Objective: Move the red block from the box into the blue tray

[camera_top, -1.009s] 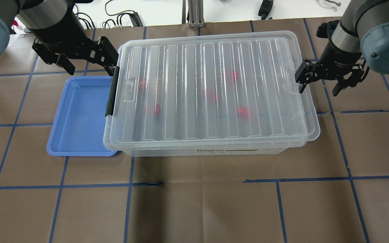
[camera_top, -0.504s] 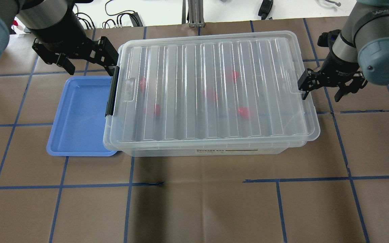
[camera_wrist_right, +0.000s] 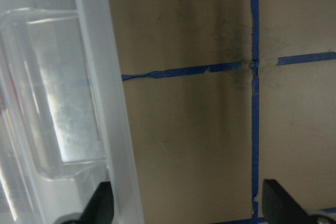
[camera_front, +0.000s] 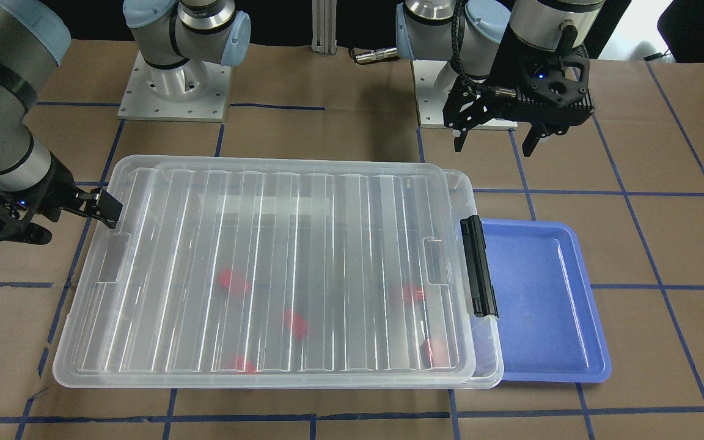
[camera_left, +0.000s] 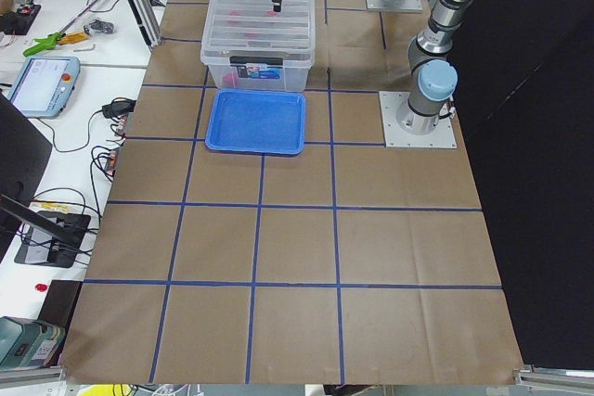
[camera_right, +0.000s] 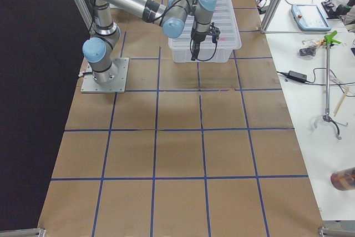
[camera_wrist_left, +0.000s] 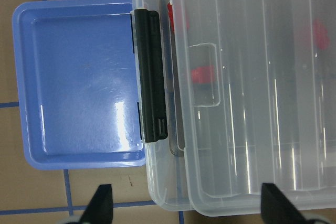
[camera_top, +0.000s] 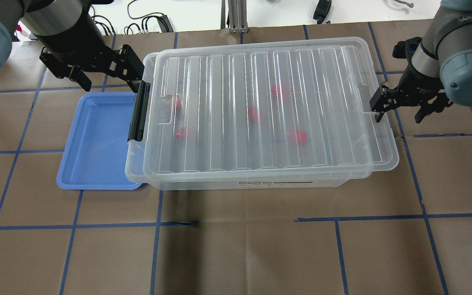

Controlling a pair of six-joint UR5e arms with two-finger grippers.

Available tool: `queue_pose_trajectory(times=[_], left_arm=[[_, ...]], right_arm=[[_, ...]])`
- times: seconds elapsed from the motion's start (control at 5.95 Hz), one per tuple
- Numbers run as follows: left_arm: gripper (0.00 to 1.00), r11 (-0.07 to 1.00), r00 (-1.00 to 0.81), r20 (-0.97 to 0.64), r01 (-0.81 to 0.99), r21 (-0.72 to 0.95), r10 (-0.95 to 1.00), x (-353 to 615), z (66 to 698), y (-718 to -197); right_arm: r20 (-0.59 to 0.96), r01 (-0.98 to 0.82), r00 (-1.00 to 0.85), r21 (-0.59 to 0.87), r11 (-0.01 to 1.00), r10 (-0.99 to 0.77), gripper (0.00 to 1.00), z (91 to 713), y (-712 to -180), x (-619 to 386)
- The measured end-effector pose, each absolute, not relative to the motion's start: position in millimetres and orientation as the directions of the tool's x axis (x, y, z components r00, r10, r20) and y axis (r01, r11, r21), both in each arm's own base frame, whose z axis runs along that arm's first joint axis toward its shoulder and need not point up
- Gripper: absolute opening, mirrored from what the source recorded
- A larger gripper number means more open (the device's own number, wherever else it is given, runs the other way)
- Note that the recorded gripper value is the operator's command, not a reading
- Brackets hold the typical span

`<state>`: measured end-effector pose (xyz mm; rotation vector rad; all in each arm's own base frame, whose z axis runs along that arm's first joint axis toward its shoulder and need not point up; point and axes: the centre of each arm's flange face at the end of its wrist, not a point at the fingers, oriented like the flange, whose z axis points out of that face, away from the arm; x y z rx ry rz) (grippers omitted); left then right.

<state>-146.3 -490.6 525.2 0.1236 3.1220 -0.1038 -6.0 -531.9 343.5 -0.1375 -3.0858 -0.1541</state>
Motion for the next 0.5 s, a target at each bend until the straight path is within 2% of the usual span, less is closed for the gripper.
queue_pose_trajectory(times=[0.34,0.5], left_arm=[[0.98,0.994,-0.995,-0.015,0.097,-0.059,0.096,-148,520,-492],[0.98,0.984,-0.985,-0.018,0.173,-0.051,0.172,-148,516,-493]], right_arm=[[0.062,0.061,-0.997,0.083,0.995,0.056,1.00,341,-535,-37],[0.063,0.048,-0.997,0.075,0.996,0.044,1.00,339,-537,-53]])
